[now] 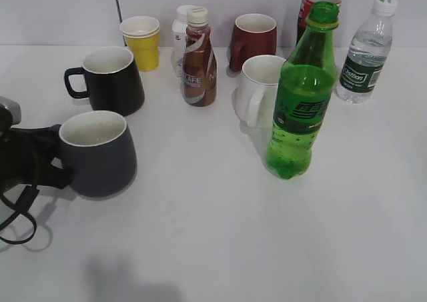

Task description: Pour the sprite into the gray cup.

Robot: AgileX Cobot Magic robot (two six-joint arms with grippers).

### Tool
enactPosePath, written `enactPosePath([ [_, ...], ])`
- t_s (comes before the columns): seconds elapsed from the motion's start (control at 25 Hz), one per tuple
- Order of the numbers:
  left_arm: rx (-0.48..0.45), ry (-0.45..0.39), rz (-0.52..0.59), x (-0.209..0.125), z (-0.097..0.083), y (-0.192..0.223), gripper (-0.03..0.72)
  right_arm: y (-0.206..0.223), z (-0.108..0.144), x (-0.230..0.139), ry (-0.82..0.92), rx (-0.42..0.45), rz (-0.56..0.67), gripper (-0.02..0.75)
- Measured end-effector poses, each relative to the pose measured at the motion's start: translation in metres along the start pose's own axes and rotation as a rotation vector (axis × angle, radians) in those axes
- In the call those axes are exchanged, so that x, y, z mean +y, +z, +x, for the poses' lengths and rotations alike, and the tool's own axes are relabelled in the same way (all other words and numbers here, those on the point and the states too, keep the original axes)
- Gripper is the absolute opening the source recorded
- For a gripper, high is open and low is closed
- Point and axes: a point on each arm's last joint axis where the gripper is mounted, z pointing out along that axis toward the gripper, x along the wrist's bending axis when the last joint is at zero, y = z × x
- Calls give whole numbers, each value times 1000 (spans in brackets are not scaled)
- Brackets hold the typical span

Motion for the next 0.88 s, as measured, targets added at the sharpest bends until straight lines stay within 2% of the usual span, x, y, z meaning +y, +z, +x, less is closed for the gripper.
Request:
enactPosePath([
  [0.12, -2, 9, -26, 7, 0, -3, 51, -3, 6, 4, -37, 66, -36, 461],
  [0.28, 5, 17, -96, 21, 1, -10, 50, -4, 21, 35, -122, 202, -286, 461],
  [0.48, -20, 52, -163, 36, -1, -18, 50, 11, 32, 77, -112, 259, -514, 461],
  [0.76, -50, 102, -183, 48, -3, -30, 50, 27, 36, 105, -60, 256, -606, 430],
  [0.88, -45, 109, -169, 51, -3, -34, 50, 40, 38, 105, -30, 272, -547, 426],
])
